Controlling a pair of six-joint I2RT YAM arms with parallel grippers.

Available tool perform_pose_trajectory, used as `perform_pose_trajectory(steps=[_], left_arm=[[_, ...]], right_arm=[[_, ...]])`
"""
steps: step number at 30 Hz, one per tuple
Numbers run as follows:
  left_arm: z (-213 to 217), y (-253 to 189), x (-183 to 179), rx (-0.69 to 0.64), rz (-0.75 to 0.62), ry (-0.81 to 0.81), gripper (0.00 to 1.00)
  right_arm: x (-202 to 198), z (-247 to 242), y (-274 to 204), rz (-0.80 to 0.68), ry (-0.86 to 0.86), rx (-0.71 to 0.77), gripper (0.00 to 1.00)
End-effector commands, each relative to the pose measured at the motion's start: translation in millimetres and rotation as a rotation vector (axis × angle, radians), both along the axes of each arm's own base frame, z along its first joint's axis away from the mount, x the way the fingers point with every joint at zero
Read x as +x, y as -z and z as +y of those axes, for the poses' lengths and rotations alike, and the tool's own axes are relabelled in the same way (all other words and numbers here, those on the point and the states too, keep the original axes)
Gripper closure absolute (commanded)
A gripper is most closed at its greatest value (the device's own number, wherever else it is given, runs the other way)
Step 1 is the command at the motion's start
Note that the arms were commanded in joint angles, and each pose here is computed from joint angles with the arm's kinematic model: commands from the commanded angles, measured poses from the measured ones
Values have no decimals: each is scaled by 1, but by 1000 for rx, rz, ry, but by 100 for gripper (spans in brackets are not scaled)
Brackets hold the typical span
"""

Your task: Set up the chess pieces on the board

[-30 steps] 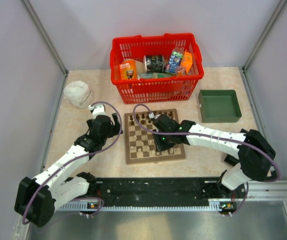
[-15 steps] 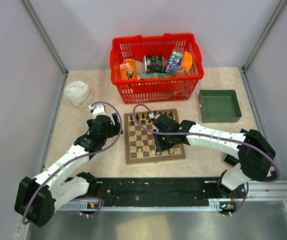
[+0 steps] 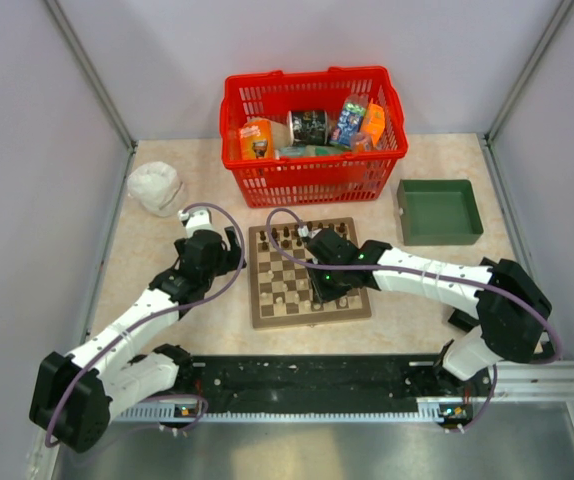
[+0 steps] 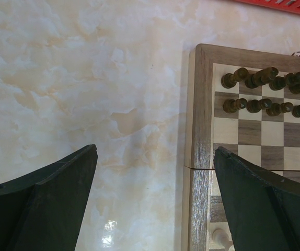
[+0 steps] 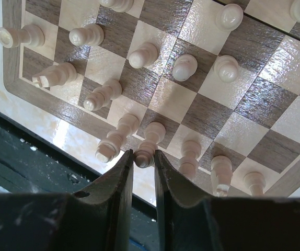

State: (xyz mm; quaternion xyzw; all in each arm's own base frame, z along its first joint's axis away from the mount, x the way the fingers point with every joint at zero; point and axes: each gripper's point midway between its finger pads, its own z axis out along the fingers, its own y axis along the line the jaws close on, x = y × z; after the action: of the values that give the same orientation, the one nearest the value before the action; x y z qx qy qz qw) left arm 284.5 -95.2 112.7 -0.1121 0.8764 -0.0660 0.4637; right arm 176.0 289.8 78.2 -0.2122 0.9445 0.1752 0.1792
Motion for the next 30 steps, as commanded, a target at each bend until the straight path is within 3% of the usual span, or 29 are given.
perform_pose_trajectory(steps=[1,16,30], left_arm=[[-4,-11,8,-34,-45,-5,1],[-3,-12,7,-31,-48,-10,1],[-2,-13,7,-31,-53,-9,1]], right_arm=[[0,6,-13,-36,-7,31,80],[3,14,-16,-41,-16,52,72],[11,25,-56,-111,-34,140,68]])
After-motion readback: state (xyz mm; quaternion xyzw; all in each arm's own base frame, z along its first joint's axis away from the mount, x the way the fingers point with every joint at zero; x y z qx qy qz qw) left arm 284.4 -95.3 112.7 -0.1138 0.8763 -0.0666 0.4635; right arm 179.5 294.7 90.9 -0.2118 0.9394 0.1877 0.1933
